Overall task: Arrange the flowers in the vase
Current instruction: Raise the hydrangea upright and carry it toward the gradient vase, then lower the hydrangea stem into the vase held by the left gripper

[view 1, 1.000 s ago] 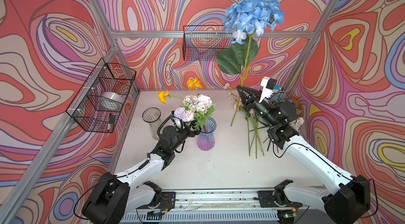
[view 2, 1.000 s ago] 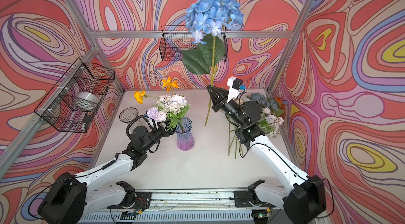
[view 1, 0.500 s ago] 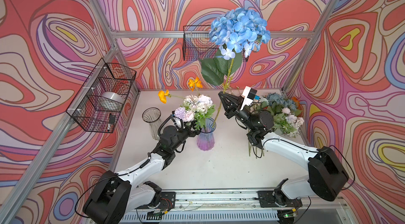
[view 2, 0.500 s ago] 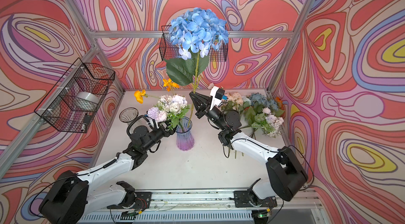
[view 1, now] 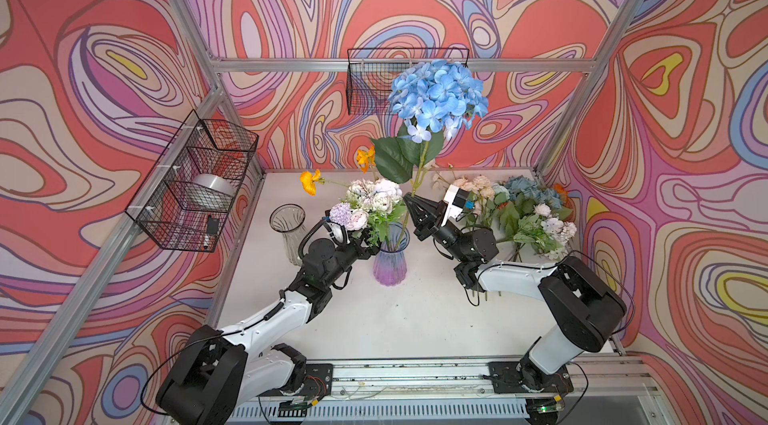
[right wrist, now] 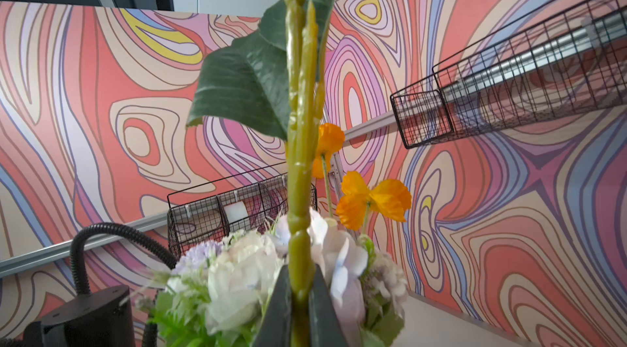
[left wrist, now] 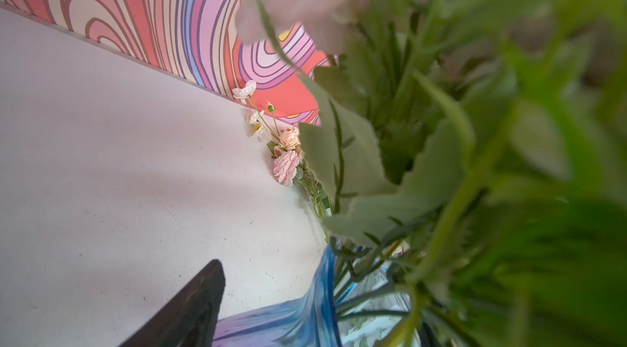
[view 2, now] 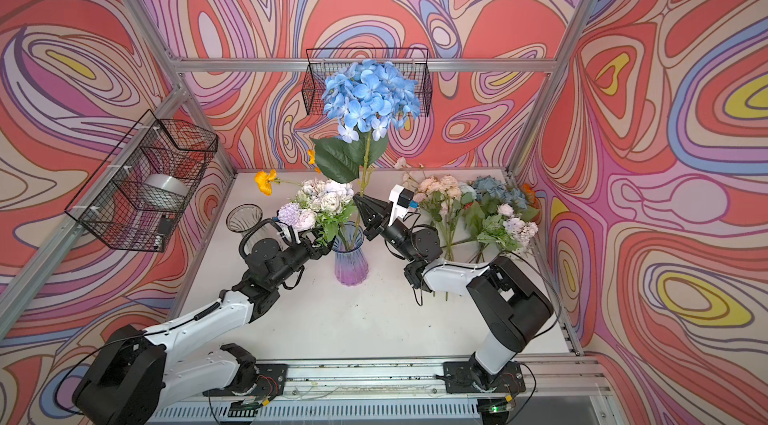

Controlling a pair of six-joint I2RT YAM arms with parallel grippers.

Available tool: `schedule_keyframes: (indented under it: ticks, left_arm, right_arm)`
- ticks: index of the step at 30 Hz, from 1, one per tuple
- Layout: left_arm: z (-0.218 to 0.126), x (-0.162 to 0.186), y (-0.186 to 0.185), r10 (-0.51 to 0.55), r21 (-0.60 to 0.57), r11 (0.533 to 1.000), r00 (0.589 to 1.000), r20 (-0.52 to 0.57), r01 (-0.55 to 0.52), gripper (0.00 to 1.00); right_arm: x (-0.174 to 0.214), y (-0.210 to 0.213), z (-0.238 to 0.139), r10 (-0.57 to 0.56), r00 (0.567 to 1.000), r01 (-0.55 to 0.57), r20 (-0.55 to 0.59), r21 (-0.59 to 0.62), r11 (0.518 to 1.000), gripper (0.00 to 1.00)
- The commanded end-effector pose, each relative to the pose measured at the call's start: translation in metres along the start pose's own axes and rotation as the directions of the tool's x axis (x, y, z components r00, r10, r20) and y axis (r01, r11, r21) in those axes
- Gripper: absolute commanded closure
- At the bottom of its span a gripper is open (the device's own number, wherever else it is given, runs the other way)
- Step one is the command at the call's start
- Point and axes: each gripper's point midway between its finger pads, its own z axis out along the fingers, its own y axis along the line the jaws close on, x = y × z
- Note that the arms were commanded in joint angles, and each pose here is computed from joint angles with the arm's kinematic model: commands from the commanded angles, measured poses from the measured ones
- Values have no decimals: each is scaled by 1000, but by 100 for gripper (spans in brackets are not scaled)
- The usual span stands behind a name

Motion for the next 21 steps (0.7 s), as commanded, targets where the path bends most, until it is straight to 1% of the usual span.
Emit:
schedule_keyframes:
  ticks: [1,4,13,21]
  left_arm:
    - [-3,-14,-10,16,18,1000,998,52,-17,13]
    - [-4,-15,-10,21,15,1000,998,57,-22,13]
    - [0,-13,-9,17,19,1000,999,48,-18,13]
    - [3,-9,-7,19,18,1000,999,29,-19,13]
  right_arm:
    - [4,1,-7,-8,1000,8,-5,13,1000,100]
    - [21,-4,-13,-1,997,4,-81,37,999,100]
    - [49,-10,-23,28,983,-18,-181,59,998,100]
    - [62,-8,-28,16,958,2,-286,64,998,82]
